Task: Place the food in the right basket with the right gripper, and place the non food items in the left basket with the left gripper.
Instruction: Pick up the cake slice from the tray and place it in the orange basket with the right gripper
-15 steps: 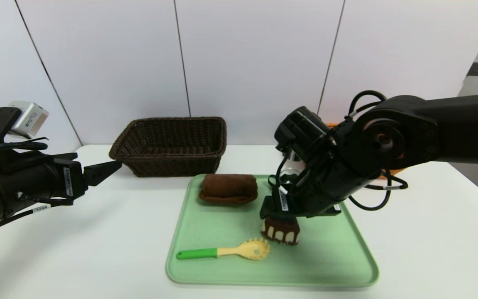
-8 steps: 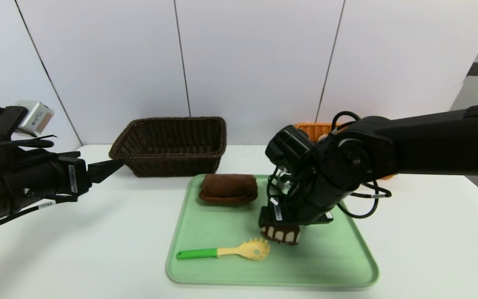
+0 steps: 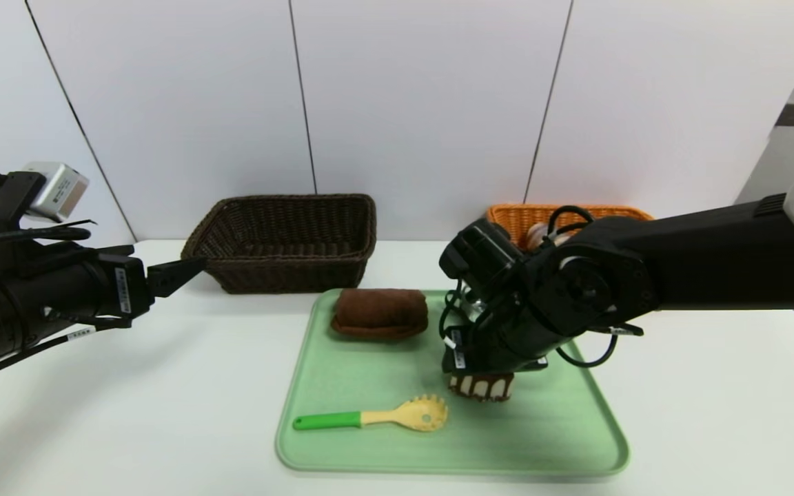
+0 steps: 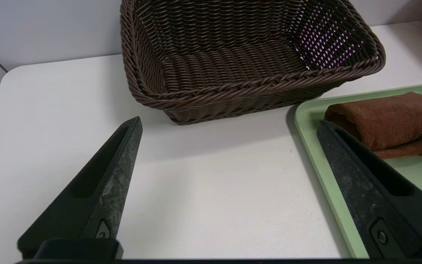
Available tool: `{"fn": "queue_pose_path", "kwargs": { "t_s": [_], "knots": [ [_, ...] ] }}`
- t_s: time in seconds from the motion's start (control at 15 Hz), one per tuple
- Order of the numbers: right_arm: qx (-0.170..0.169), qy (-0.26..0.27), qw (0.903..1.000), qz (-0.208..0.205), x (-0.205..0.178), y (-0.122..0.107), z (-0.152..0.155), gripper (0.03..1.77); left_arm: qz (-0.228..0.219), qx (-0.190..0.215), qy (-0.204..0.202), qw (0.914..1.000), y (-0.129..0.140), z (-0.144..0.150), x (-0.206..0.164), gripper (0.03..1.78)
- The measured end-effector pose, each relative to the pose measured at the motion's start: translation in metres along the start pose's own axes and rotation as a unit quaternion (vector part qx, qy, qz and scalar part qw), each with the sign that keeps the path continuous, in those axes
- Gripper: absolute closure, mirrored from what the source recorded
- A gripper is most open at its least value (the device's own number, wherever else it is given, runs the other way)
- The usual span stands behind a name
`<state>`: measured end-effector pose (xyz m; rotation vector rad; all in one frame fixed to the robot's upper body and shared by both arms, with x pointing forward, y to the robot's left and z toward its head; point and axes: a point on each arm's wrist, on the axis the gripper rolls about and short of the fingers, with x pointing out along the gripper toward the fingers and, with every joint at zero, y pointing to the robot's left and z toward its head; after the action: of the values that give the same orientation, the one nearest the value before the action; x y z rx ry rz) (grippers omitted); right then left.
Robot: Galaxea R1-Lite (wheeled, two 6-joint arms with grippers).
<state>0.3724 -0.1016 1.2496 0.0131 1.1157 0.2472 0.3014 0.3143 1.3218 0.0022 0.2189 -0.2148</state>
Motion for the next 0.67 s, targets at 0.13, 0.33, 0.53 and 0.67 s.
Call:
{"fn": "queue_pose_path", "kwargs": {
  "t_s": [0.13,0.33,0.53,0.67],
  "knots": [
    [-0.002,0.002,1.0,0.0,-0.001,0.0,-0.002,0.9,0.0,0.0,0.0,1.0,0.0,0.0,0.0,0.12],
    [-0.007,0.002,1.0,0.005,-0.013,-0.001,-0.008,0.97,0.0,0.0,-0.001,1.0,0.0,0.001,0.001,0.12],
    [-0.02,-0.019,0.9994,0.023,-0.045,-0.001,-0.022,0.97,0.0,0.001,-0.005,1.0,0.001,0.004,0.004,0.12],
    [-0.021,-0.057,0.997,0.048,-0.082,-0.005,-0.027,0.97,0.001,0.0,-0.007,1.0,0.001,0.007,0.006,0.12]
  ]
}}
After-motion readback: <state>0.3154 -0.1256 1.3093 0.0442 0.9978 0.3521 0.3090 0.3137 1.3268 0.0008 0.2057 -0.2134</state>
